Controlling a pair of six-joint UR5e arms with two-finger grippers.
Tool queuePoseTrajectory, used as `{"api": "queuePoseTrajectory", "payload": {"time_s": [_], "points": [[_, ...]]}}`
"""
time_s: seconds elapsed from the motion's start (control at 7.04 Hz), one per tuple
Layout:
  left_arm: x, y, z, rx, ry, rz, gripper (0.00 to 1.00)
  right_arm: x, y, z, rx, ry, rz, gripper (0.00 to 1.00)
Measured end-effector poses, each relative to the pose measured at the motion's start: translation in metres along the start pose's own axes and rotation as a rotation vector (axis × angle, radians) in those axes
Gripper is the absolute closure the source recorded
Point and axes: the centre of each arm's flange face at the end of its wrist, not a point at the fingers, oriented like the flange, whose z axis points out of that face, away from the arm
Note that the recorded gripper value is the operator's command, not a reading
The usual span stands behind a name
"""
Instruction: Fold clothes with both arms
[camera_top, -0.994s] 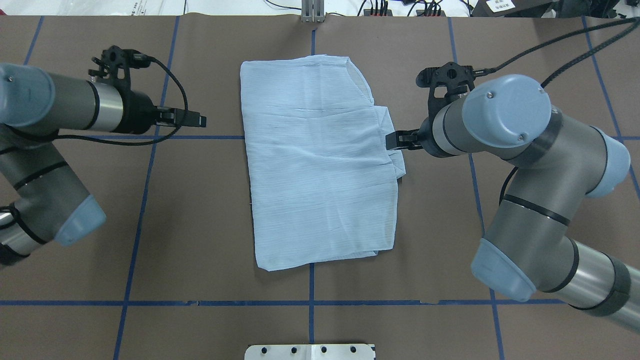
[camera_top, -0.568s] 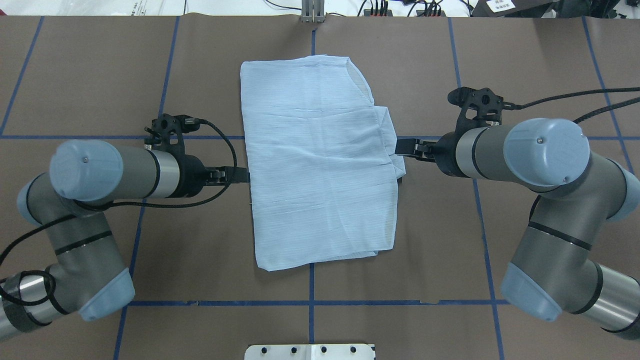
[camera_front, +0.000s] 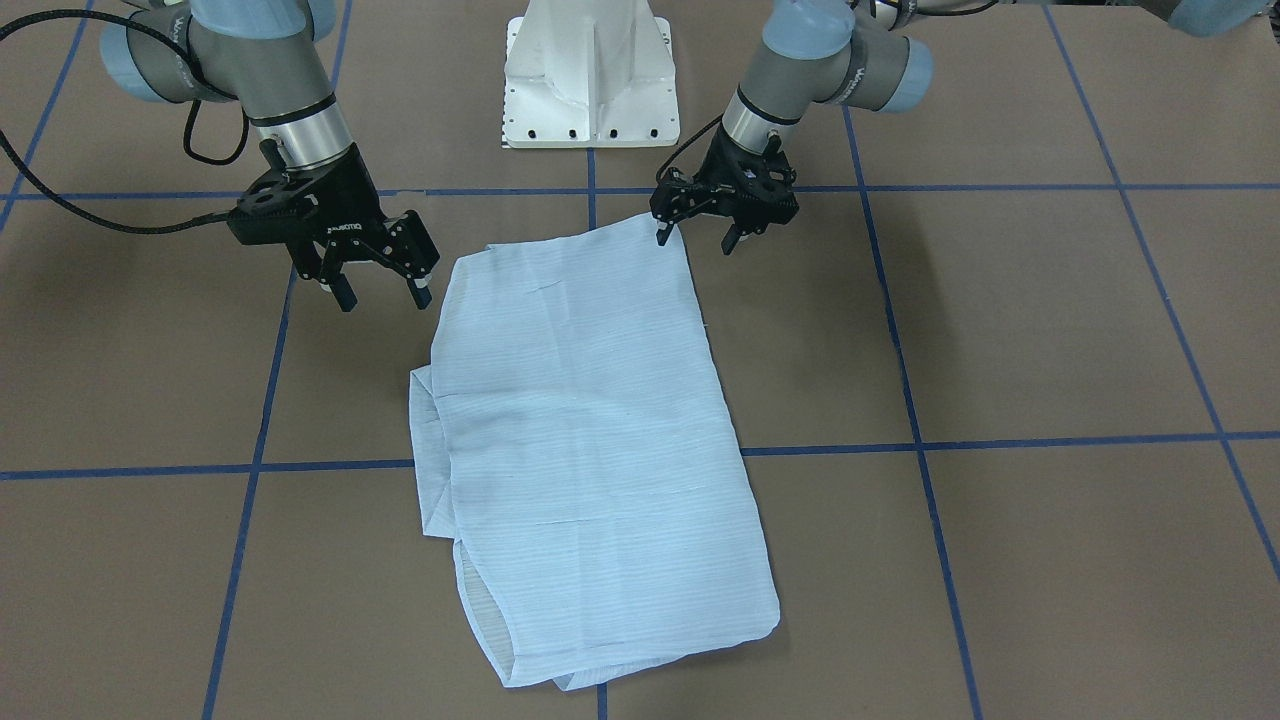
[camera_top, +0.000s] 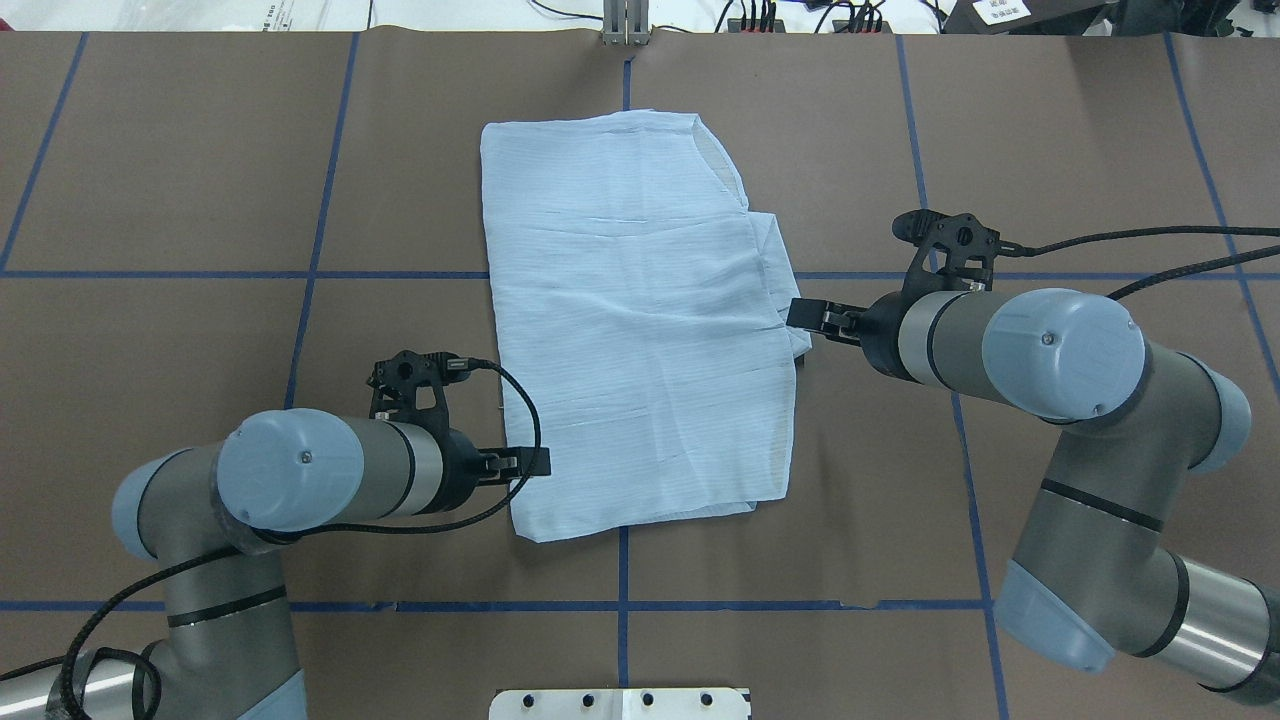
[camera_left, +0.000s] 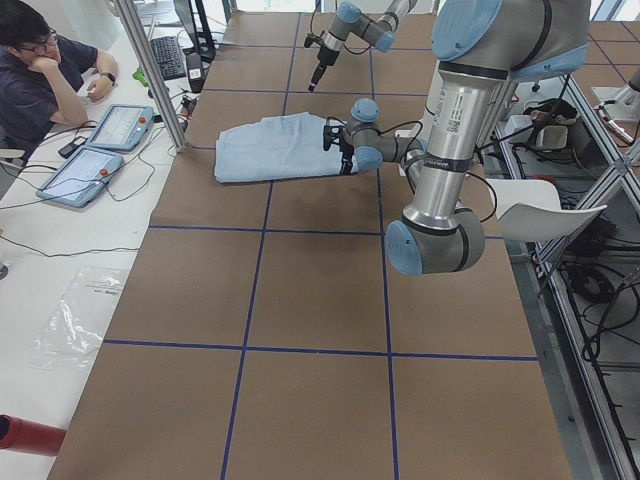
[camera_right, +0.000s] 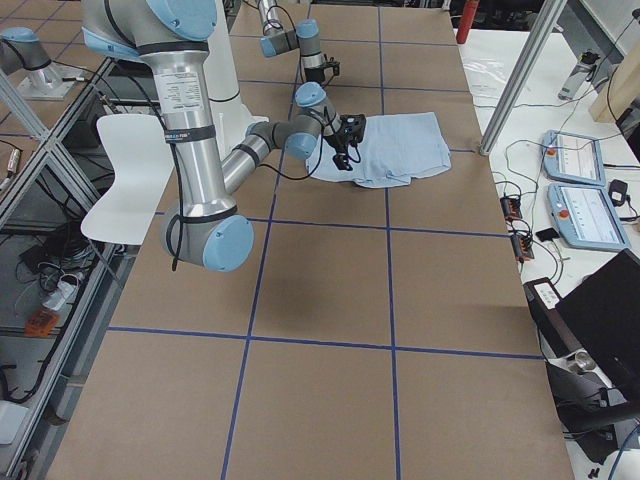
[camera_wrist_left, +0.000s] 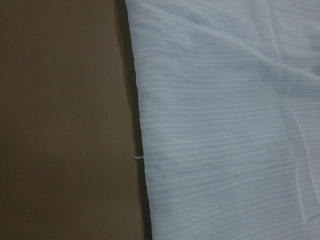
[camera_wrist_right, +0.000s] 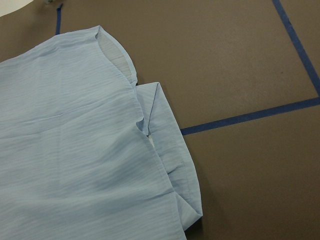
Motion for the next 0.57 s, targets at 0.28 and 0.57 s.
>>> {"api": "queuePoseTrajectory", "payload": {"time_s": [0.28,0.57], "points": [[0.003,0.021,0.01,-0.011,-0.031,0.011,0.56,0.0,0.003,0.001,-0.004,0.001,-0.009,0.0],[0.005,0.027,0.014,-0.017,-0.038,0.015,0.56,0.0,0.005,0.002,-0.006,0.002,-0.013,0.0]]}}
